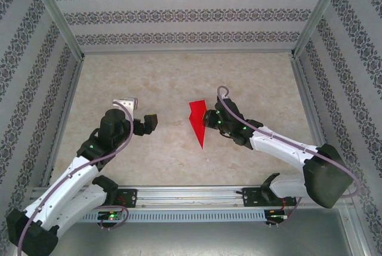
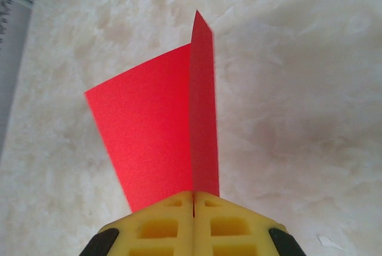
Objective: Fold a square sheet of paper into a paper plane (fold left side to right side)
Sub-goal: Turn over the paper plane at the center of the table, then pick up the paper plane at the center of the table, then place the paper plane at the center of the table.
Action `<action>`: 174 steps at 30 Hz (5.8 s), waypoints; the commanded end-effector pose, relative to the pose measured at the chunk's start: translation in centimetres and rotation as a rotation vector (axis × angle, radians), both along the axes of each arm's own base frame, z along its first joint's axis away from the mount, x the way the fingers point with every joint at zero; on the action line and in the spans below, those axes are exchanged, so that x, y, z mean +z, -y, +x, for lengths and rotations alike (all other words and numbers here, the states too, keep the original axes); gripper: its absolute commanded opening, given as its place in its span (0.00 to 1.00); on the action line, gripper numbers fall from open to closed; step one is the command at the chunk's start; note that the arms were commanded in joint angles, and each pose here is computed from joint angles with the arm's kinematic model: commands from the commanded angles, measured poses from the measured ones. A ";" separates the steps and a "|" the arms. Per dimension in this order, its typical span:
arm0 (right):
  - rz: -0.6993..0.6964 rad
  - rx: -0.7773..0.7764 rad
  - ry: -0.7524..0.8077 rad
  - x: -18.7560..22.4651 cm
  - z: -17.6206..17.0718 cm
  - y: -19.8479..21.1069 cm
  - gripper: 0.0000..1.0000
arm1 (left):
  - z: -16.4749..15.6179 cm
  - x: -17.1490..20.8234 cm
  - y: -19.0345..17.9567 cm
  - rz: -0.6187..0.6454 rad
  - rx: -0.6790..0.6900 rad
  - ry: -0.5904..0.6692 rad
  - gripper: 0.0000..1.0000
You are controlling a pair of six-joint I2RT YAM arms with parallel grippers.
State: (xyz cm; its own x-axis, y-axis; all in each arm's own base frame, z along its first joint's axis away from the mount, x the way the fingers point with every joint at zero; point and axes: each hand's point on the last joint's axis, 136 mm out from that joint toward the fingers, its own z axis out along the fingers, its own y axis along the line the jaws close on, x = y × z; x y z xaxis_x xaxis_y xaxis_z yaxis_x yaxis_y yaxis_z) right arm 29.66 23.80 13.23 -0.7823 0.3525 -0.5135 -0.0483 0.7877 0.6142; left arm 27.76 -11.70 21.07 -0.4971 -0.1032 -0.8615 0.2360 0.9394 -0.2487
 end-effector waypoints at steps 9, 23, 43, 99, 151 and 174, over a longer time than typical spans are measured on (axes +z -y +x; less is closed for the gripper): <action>0.270 0.173 0.007 -1.1 1.1 -6.0 0.00 | -0.1 3.8 3.2 -0.071 -0.254 -0.059 1.00; 0.221 0.116 -0.136 -9.4 1.9 -6.0 0.00 | 0.7 -0.4 2.9 0.025 -0.268 -0.083 1.00; 0.200 0.124 -0.138 -9.1 1.6 -5.8 0.22 | 0.6 -1.0 1.9 0.079 -0.242 -0.071 1.00; 0.075 0.161 -0.292 -10.5 -3.0 -8.3 0.20 | 0.4 -1.1 1.5 0.099 -0.233 -0.080 1.00; -0.700 0.083 -0.405 -5.6 -0.2 2.4 0.00 | 0.2 -0.9 1.2 0.109 -0.222 -0.083 1.00; -0.668 0.038 -0.441 -8.3 0.6 2.1 0.02 | 0.2 -0.8 1.1 0.115 -0.218 -0.081 1.00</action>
